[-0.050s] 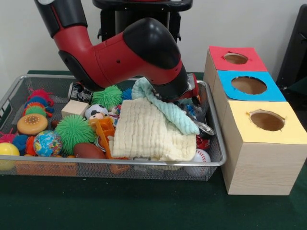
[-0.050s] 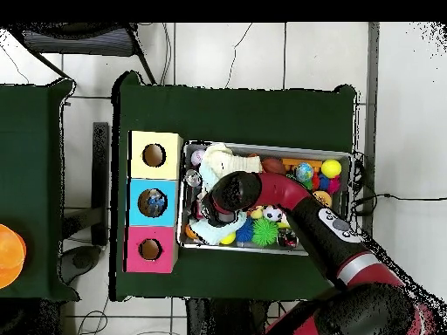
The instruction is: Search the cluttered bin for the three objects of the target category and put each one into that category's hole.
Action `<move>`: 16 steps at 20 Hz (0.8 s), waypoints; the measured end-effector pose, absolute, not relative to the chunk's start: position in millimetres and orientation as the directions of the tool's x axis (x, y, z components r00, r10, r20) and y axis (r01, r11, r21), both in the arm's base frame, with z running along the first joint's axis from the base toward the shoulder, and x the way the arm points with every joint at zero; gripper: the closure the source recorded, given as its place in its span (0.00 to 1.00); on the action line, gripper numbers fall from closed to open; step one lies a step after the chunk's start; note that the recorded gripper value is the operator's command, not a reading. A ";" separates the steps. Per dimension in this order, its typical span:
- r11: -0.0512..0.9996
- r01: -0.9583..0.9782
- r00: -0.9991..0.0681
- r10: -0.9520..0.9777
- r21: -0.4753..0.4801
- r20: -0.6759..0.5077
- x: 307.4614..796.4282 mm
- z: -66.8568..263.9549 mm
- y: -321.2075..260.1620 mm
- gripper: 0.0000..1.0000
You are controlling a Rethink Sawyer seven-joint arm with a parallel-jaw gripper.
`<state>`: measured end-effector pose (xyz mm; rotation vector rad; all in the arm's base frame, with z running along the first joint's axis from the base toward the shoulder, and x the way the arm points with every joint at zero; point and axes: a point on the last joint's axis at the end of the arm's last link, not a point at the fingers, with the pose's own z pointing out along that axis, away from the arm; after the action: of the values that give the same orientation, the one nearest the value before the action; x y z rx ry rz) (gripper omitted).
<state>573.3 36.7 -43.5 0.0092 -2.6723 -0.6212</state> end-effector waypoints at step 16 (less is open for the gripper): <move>0.942 0.019 -0.959 -0.077 0.335 0.271 587.7 21.0 3.9 1.00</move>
<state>587.7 3.9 21.0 0.0435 -2.8145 -0.4900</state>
